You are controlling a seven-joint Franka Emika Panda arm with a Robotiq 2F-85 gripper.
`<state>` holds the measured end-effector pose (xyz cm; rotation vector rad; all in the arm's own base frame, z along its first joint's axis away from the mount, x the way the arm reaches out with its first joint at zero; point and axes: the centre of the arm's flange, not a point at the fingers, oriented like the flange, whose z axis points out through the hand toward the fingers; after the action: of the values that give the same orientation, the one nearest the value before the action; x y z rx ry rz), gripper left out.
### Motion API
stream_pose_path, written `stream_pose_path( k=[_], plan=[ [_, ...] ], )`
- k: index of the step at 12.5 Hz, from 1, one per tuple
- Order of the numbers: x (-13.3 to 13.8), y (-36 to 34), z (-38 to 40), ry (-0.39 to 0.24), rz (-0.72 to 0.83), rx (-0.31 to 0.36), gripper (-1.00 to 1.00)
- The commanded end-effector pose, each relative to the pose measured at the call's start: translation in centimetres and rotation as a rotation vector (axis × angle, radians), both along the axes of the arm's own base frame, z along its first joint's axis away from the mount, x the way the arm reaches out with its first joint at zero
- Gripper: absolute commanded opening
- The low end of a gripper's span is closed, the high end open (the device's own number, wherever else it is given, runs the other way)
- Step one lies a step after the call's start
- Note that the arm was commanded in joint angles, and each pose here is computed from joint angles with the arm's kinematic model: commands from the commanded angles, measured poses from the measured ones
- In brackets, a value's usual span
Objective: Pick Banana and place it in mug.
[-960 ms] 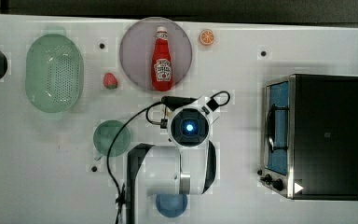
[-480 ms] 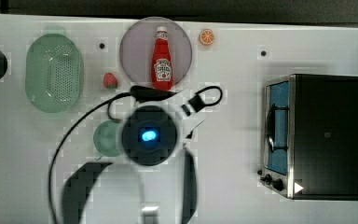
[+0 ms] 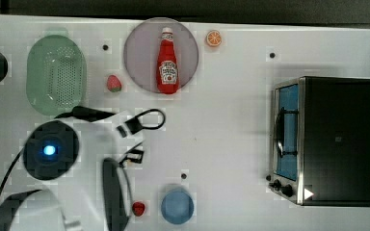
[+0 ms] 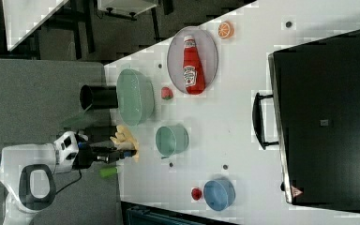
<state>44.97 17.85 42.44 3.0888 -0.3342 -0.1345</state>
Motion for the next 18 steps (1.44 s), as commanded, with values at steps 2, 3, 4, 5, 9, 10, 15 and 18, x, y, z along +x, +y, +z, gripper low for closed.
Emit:
stream_pose_path(
  k=[2, 3, 4, 5, 9, 10, 15, 18],
  plan=[
    [-0.5, 2.7, -3.1, 0.042, -0.260, -0.011, -0.40],
    [-0.2, 3.5, -4.2, 0.033, -0.275, -0.001, -0.40],
    [0.0, 4.2, -5.6, 0.032, -0.271, 0.010, -0.40],
    [0.1, 4.6, -7.1, 0.030, -0.265, 0.022, -0.40],
    [-0.1, 4.7, -12.0, 0.031, -0.271, 0.050, 0.10],
    [-0.2, 4.6, -12.5, 0.032, -0.273, 0.051, 0.32],
    [-0.2, 4.4, -12.9, 0.038, -0.276, 0.049, 1.00],
    [1.8, 2.7, -10.5, -0.018, -0.323, 0.071, 1.00]
  ],
)
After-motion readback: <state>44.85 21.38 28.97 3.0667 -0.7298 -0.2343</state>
